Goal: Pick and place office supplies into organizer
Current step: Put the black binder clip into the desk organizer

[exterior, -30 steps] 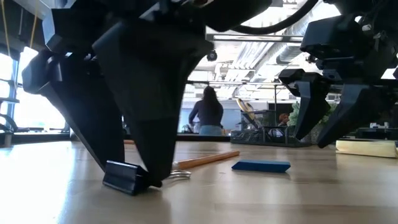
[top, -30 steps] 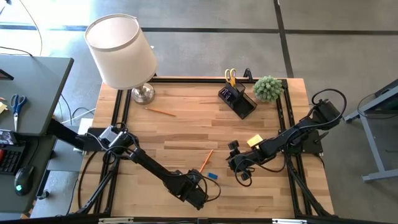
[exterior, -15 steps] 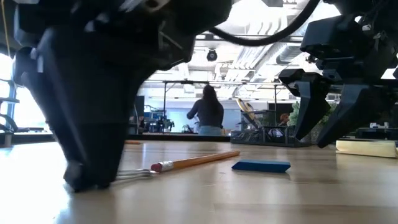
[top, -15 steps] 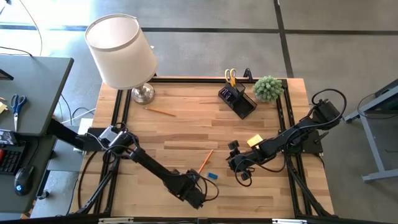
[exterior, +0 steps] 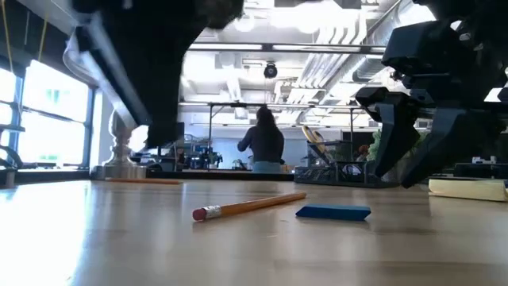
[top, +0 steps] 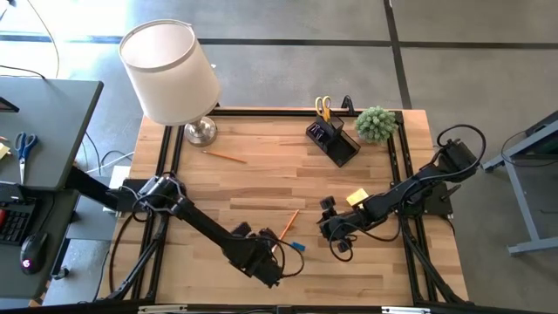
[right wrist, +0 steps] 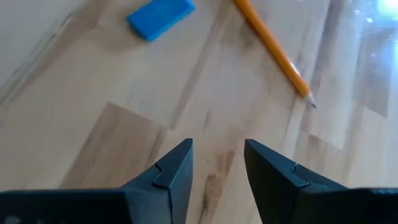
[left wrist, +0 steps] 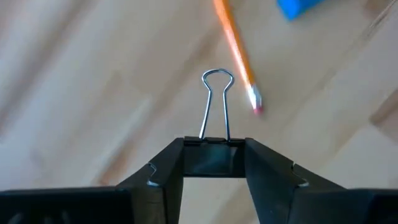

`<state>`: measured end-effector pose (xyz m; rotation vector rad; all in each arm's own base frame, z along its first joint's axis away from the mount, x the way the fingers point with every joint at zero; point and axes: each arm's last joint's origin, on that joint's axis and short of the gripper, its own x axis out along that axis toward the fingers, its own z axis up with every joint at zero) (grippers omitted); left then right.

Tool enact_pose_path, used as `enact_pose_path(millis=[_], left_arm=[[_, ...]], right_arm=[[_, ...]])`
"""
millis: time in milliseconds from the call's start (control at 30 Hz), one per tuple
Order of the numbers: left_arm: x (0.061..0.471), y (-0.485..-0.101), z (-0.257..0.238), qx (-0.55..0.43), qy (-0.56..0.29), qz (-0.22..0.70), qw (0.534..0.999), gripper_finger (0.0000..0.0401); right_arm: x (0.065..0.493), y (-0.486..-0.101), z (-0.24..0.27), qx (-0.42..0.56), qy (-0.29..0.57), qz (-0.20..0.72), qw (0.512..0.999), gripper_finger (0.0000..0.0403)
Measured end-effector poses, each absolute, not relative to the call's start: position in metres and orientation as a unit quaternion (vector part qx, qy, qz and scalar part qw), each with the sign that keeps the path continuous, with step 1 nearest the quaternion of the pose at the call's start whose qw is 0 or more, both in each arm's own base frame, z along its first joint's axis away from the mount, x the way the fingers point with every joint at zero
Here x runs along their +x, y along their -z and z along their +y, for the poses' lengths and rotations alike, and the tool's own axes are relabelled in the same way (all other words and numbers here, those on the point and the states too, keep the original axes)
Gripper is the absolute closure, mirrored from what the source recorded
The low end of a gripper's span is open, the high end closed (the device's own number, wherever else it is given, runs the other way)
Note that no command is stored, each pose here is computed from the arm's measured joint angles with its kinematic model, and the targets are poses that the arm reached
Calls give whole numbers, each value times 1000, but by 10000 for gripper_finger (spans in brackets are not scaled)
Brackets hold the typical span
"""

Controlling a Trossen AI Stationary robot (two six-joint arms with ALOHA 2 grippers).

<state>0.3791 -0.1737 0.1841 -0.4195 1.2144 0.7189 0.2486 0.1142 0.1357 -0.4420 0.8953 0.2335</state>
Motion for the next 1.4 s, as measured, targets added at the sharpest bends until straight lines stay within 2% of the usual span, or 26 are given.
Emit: enact_pose_path(millis=[100, 233, 467, 567, 633, 733, 833, 1200, 1400], left_arm=[[382, -189, -165, -148, -325, 540, 762, 270], [389, -189, -151, -112, -313, 549, 767, 270], [402, -189, -133, -78, -294, 537, 787, 270], [404, -190, -134, -54, -280, 532, 798, 270], [409, -191, -137, -50, -261, 516, 814, 270], [421, -197, -139, -56, -223, 481, 846, 270], [430, -207, -138, -83, -176, 456, 868, 270], [440, -211, -128, -132, -124, 452, 873, 270], [443, -213, -125, -146, -102, 449, 876, 270]], right_arm=[[249, -136, 112, -233, -85, 423, 871, 265], [254, -140, 112, -270, -61, 391, 878, 265], [269, -157, 122, -315, -130, 275, 899, 265], [274, -160, 117, -308, -114, 257, 909, 265], [275, -160, 115, -314, -133, 254, 905, 265], [273, -160, 120, -327, -165, 244, 898, 265], [269, -161, 130, -354, -159, 236, 891, 265], [243, -168, 171, -475, -74, 195, 855, 266], [235, -168, 181, -490, -86, 185, 848, 266]])
